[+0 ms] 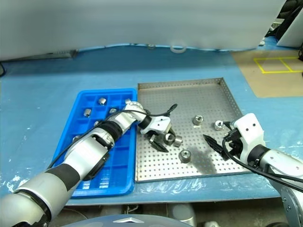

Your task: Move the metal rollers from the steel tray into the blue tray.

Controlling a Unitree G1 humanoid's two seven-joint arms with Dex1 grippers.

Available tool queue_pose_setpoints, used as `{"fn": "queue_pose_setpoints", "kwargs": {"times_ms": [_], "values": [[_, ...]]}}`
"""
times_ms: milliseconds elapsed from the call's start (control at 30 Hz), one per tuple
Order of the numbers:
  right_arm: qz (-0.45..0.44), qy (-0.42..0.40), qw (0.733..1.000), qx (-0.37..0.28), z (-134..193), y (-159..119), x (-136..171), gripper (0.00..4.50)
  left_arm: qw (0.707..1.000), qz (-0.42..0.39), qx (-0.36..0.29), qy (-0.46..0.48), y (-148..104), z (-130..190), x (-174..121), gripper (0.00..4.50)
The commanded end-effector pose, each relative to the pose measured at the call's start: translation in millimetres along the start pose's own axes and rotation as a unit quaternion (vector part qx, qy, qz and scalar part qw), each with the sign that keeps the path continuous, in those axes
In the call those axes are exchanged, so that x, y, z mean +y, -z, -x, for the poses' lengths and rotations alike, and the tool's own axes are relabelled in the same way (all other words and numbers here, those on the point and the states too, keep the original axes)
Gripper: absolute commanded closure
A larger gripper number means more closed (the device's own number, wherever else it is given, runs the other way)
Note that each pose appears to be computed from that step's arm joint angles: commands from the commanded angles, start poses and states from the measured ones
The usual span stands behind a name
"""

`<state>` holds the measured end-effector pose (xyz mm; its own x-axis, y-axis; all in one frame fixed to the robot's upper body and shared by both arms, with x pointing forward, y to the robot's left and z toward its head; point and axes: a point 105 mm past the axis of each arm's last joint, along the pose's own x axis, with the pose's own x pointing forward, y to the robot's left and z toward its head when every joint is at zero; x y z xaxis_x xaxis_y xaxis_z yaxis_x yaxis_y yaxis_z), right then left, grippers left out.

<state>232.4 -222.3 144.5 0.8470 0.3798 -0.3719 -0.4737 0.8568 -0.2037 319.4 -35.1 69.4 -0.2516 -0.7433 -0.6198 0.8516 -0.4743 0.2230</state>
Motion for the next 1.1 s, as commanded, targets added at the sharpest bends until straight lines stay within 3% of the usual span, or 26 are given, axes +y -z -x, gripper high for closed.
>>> {"fn": "queue_pose_setpoints", "kwargs": {"times_ms": [33, 167, 267, 400, 567, 667, 800, 933, 1100], "values": [[0.023, 0.015, 0.999, -0.017, 7, -10, -1, 0.00, 1.000, 0.000, 0.020, -0.005, 5, -2, 1, 0.88], [0.024, 0.018, 0.999, -0.012, 6, -7, 0, 0.00, 1.000, 0.003, 0.003, -0.004, -1, -4, 2, 0.88], [0.027, 0.016, 0.999, -0.010, 4, -5, 2, 0.00, 1.000, -0.001, -0.003, 0.000, -2, -3, 1, 1.52], [0.027, 0.015, 0.999, -0.011, 3, -5, 3, 0.00, 1.000, 0.002, 0.001, -0.022, -1, -4, 5, 2.73], [0.027, 0.002, 0.999, -0.020, -3, -8, 6, 0.00, 0.999, 0.002, -0.026, -0.031, -8, 2, 8, 2.78], [0.013, -0.041, 0.998, -0.037, -8, -14, 18, 0.00, 0.991, 0.039, -0.111, -0.069, -33, 15, 25, 2.78], [0.019, -0.109, 0.992, -0.051, -12, -25, 35, 0.00, 0.977, 0.022, -0.179, -0.114, -57, 47, 37, 2.78], [0.046, -0.137, 0.987, -0.074, -23, -45, 33, 0.00, 0.975, 0.001, -0.169, -0.143, -54, 64, 31, 2.78], [0.088, -0.191, 0.973, -0.096, -43, -73, 40, 0.00, 0.980, 0.016, -0.135, -0.148, -33, 65, 16, 2.78]]}}
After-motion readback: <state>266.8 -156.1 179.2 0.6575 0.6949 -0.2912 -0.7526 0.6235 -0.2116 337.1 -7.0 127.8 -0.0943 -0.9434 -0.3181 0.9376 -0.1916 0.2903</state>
